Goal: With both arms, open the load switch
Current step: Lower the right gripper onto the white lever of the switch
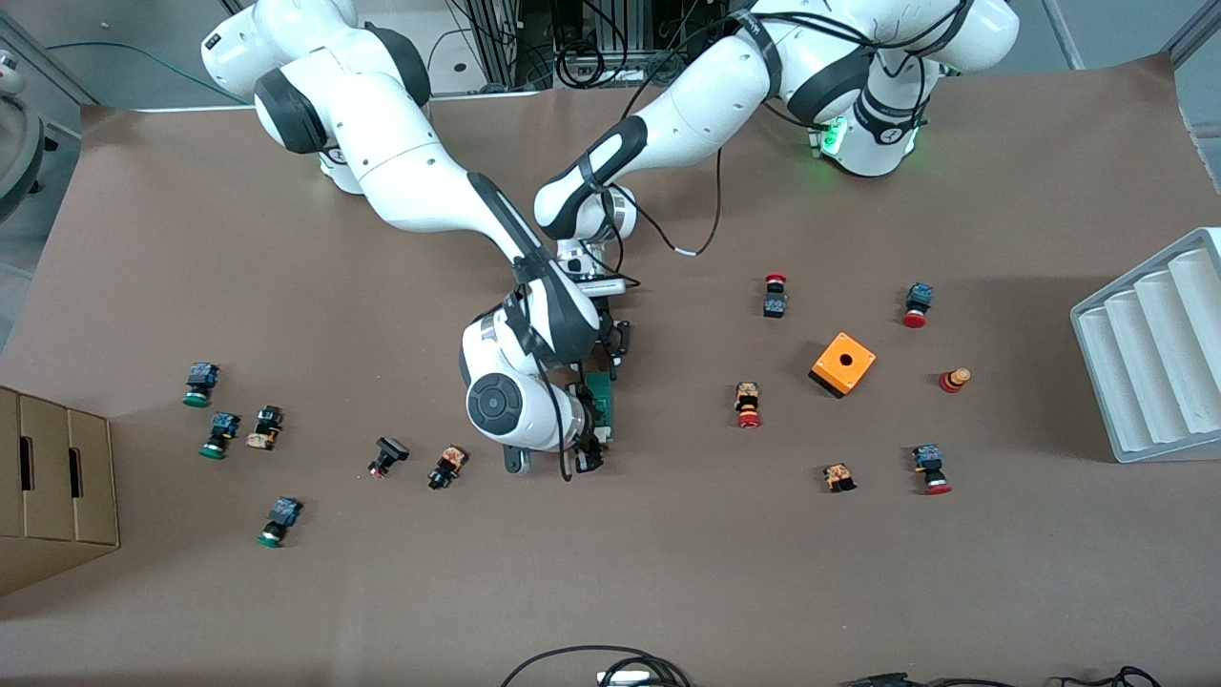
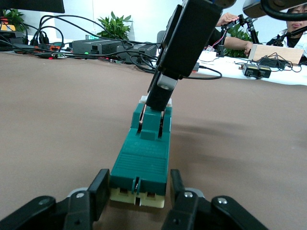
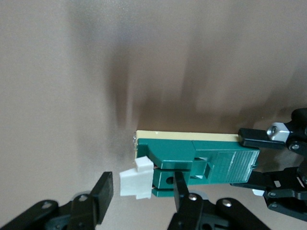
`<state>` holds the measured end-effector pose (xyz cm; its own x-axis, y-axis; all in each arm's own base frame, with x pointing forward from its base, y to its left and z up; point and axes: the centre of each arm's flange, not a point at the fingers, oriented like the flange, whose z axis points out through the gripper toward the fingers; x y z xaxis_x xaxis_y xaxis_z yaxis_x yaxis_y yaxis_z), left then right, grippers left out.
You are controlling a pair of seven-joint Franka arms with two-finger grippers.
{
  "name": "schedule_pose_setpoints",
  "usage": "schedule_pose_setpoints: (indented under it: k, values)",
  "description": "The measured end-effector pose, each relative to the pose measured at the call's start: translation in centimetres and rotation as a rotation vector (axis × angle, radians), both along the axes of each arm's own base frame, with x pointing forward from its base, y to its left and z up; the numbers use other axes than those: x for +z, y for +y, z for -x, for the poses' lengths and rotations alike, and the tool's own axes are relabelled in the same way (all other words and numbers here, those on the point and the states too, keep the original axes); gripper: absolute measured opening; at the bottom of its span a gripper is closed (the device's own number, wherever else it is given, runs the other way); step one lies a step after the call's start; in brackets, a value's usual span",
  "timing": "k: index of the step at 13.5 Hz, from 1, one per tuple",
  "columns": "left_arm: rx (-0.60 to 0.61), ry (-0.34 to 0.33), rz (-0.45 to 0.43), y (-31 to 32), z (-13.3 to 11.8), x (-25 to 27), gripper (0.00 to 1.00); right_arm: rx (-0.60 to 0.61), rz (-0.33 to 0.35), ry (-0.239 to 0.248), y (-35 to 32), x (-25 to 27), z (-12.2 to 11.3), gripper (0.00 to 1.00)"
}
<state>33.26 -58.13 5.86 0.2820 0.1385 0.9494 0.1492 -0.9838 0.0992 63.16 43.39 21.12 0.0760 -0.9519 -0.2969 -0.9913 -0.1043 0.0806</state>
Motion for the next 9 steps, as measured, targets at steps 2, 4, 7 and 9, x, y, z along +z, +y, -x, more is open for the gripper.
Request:
schedule_pose_setpoints:
  k: [2,4,7,9]
  values:
    - [0.000,0.000,0.000,0.00,0.00,0.00,0.59,0.000,0.000,0.002,0.06,0.10,0.01,0.54]
    - [0.000,0.000,0.000,0.00,0.00,0.00,0.59,0.000,-0.001,0.004,0.11,0.13,0.04,0.52]
    - [0.001,0.000,0.000,0.01,0.00,0.00,0.59,-0.001,-0.001,0.004,0.17,0.16,0.05,0.49]
    - [0.002,0.001,0.000,0.01,0.01,-0.01,0.58,-0.003,-0.002,0.004,0.18,0.19,0.03,0.48]
